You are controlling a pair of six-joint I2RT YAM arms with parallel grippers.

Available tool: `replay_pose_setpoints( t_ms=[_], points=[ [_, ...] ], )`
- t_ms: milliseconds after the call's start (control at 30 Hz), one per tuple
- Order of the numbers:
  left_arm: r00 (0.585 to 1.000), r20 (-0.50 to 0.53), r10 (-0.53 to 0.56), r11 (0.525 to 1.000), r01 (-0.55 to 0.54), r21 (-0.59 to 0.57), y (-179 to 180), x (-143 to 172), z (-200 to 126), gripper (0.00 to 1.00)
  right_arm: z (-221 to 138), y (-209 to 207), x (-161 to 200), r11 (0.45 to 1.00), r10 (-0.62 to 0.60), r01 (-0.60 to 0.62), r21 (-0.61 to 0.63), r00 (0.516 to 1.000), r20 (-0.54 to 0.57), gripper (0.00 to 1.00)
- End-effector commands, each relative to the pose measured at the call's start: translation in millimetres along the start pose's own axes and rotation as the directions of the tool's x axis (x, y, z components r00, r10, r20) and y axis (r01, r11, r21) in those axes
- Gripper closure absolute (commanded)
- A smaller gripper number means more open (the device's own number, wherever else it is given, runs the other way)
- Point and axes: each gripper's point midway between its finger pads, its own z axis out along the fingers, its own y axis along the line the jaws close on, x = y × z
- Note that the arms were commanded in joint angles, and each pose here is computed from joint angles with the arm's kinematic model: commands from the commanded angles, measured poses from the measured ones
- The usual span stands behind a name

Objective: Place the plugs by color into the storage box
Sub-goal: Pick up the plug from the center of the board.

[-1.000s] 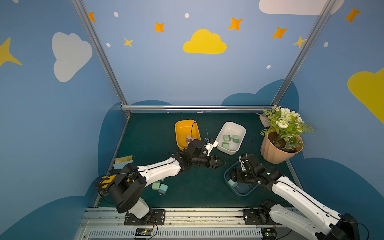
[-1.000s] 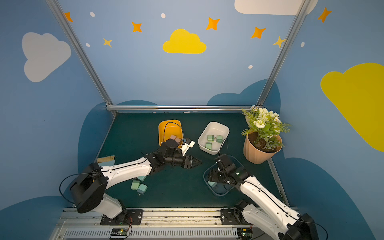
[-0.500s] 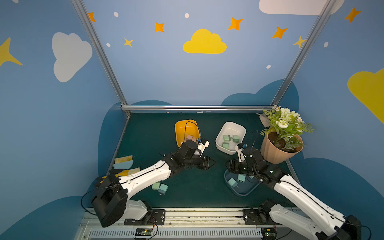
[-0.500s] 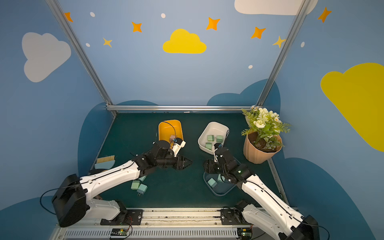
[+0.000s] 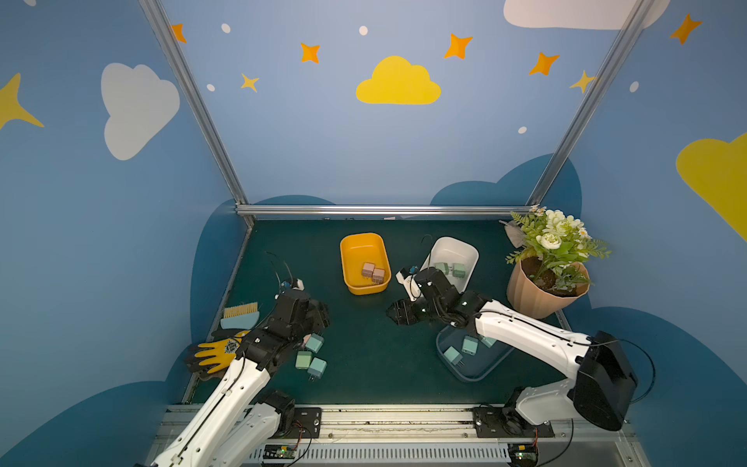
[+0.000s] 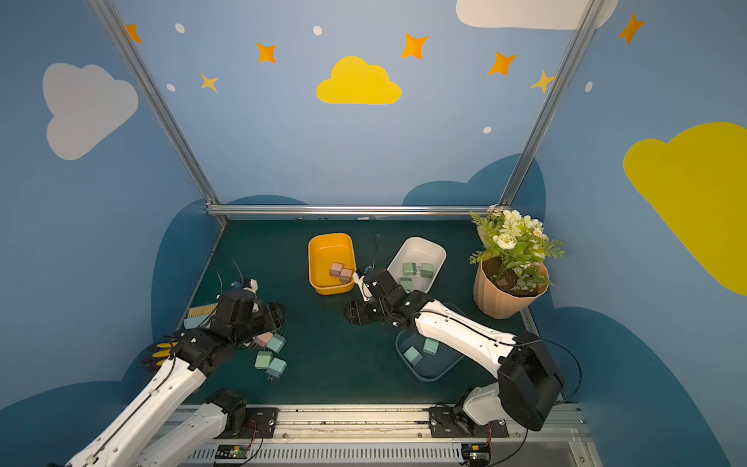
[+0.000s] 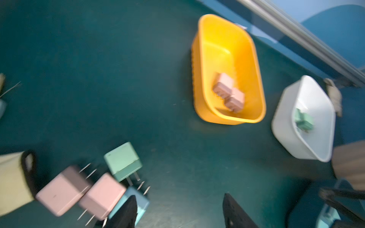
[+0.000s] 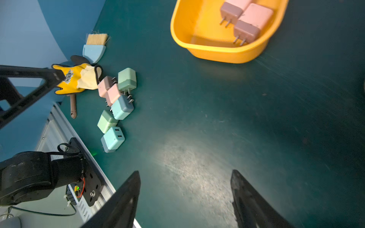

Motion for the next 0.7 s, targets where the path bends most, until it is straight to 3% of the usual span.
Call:
replay_pose_setpoints(
  t_ms=[0, 233, 467, 600, 667],
  points=[
    [0.984, -0.051, -0.173, 0.980, 0.166, -0.111, 31.9, 15.6, 7.1, 0.25, 10.9, 23.4, -3.6, 0.997, -0.035, 0.034, -0.068, 0.999, -0.018, 0.27],
    [0.887, -0.058, -0.458, 0.853, 0.420, -0.308, 82.8, 36.9, 27.4, 0.22, 31.5, 34.0, 6.9, 0.994, -0.033, 0.027, -0.109, 0.998, -0.057, 0.27],
    [0.859, 0.026, -0.511, 0.772, 0.472, -0.425, 120.6, 49.1, 27.9, 0.20, 26.1, 24.3, 1.9, 0.995, -0.085, 0.085, -0.046, 0.996, -0.014, 0.27],
    [0.846, 0.051, -0.531, 0.750, 0.497, -0.436, 134.0, 42.7, 30.6, 0.20, 17.7, 21.6, -8.5, 0.991, -0.119, 0.121, -0.048, 0.992, 0.045, 0.27],
    [0.855, 0.051, -0.516, 0.761, 0.485, -0.431, 134.9, 35.9, 34.1, 0.20, 13.5, 17.7, -18.0, 0.991, -0.115, 0.120, -0.052, 0.990, 0.087, 0.27]
  ],
)
